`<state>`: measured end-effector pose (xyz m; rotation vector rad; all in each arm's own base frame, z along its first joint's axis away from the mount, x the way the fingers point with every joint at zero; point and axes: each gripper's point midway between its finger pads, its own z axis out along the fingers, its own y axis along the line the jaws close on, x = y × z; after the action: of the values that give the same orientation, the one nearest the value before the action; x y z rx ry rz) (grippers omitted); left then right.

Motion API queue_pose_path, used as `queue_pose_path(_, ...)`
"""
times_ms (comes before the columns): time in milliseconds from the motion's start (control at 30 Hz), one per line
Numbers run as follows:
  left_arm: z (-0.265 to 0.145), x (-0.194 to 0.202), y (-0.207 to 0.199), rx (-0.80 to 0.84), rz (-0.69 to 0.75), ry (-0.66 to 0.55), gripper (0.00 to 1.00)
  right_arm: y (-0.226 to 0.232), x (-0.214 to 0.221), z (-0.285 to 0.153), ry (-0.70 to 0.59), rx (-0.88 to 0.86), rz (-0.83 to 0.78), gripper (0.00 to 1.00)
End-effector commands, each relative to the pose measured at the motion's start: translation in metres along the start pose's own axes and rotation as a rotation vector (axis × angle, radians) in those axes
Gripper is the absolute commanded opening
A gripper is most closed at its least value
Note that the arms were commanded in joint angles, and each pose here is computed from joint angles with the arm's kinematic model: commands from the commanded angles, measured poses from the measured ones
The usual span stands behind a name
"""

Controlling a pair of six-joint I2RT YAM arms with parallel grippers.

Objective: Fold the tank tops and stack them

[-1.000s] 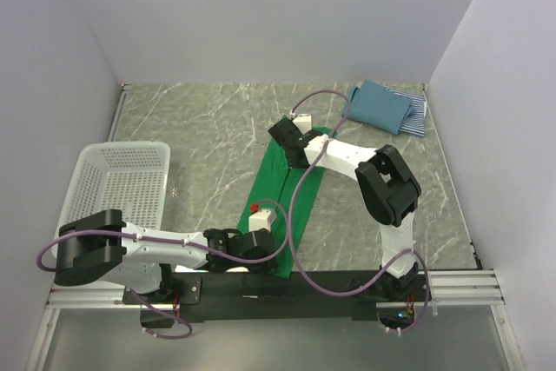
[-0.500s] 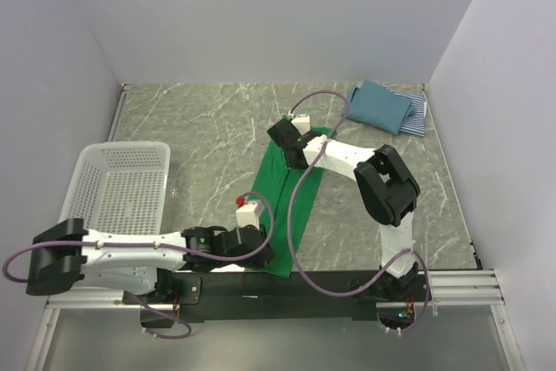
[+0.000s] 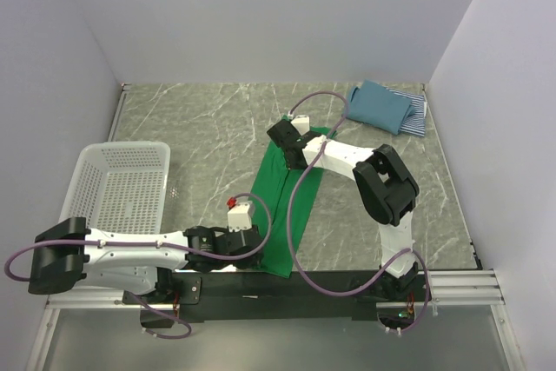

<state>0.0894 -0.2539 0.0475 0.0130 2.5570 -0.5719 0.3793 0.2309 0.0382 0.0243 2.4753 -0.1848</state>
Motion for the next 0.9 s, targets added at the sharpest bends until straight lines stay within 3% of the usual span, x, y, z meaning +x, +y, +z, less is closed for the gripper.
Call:
queue_pose_path(0,-0.005,-0.008,-0.019,0.047,0.002,-0.023,0.41,0.011,-0.020,-0.006,-0.056,-0.021,0.031,0.00)
queue_pose_path(567,0.003,-0.009,-0.014,0.000,0.014,-0.042,0.29,0.010,-0.020,-0.005,-0.055,-0.014,0.027,0.00)
queue_pose_path(767,0.005,-0.007,-0.022,0.029,0.029,-0.029,0.18,0.008,-0.021,-0.005,-0.058,-0.011,0.028,0.00)
queue_pose_path(867,0.000,-0.008,-0.025,0.041,0.026,-0.029,0.05,0.005,-0.023,-0.005,-0.060,-0.008,0.036,0.00)
